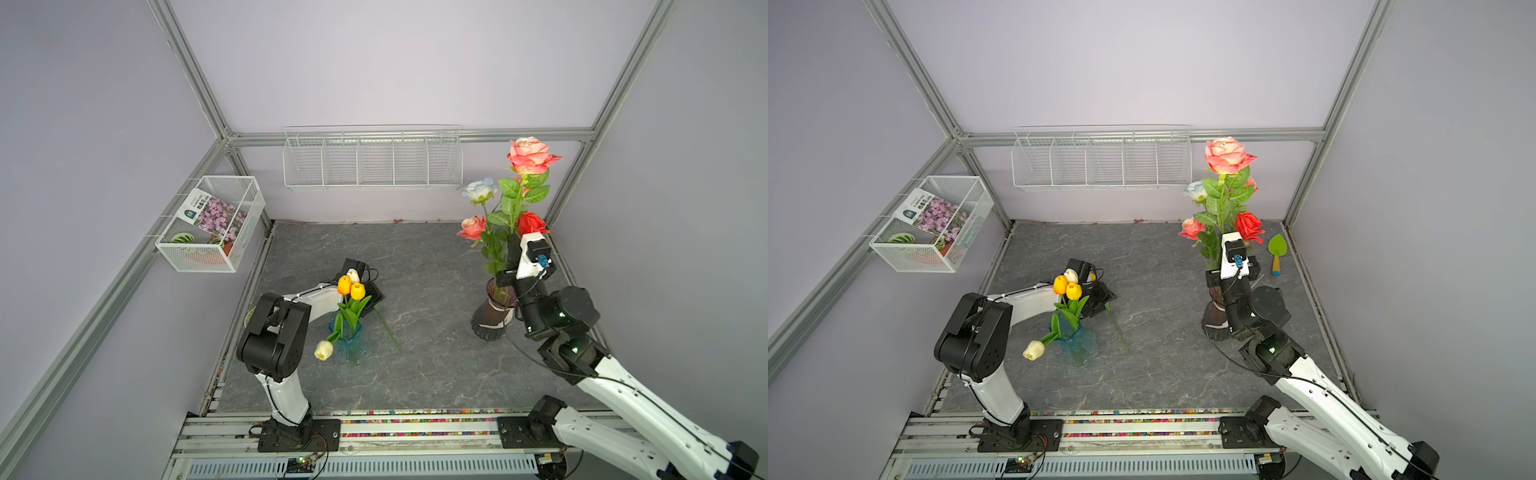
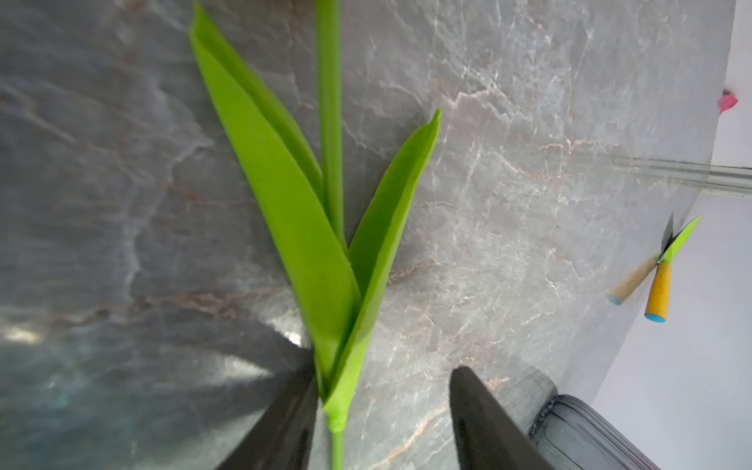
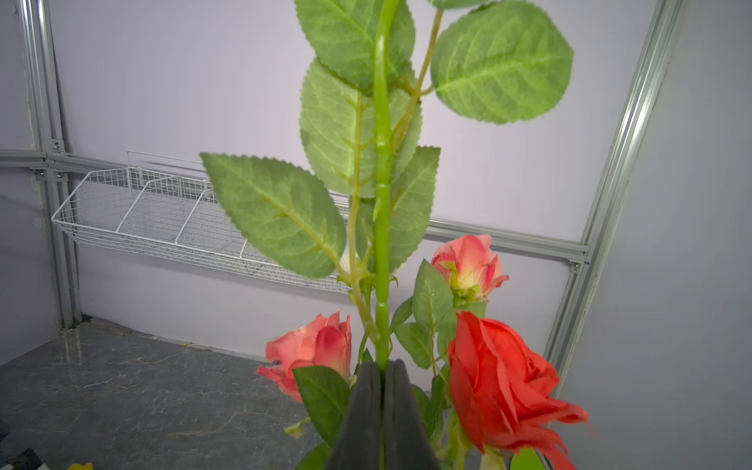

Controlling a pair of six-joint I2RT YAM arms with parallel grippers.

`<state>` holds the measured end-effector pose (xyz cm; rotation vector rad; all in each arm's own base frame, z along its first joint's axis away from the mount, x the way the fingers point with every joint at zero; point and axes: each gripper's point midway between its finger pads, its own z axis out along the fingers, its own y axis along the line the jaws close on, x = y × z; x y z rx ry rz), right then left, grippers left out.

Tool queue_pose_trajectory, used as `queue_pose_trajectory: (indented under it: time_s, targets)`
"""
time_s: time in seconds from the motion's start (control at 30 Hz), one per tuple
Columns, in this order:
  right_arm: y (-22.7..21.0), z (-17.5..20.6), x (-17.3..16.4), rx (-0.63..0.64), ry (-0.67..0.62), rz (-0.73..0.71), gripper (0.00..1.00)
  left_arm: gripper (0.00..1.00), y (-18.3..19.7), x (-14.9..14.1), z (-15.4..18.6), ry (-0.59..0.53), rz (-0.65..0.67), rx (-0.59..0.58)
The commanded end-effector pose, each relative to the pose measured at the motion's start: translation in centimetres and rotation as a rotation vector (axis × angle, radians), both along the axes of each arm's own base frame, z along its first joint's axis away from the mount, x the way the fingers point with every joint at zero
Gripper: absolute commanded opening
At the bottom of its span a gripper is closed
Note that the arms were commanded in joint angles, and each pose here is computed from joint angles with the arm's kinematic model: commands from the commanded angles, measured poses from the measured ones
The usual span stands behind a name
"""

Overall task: Arrange the flowers in different vases according to their variety
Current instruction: Insert the flower into the vase, then pick up the flower at the center of the board.

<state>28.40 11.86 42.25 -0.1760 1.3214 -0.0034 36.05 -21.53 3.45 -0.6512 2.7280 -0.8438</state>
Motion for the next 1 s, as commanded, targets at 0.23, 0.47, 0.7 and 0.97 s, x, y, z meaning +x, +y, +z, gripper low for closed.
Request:
queue_pose_trajectory:
  time_s: [0.23, 0.47, 0.7, 0.97]
  targets:
    - [-1.7, -3.2, -0.9, 0.120, 0.080, -0.014, 0.00, 0.36, 0.4, -0.9, -3.6, 0.088, 0.000, 0.103]
    - [-1.9, -5.0, -0.9, 0.130, 0.151, -0.016, 0.31, 0.11, 1.2, -0.4, -4.7, 0.096, 0.015, 0.187]
    - [-1.9, -5.5, -1.7, 0.152, 0.177, 0.023, 0.68, 0.00, 1.5, 0.7, -3.9, 0.059, 0.011, 0.228]
    - [-0.9, -5.5, -2.9, 0.167, 0.303, 0.118, 0.99, 0.00, 0.9, 4.9, 1.4, -0.088, 0.011, 0.251]
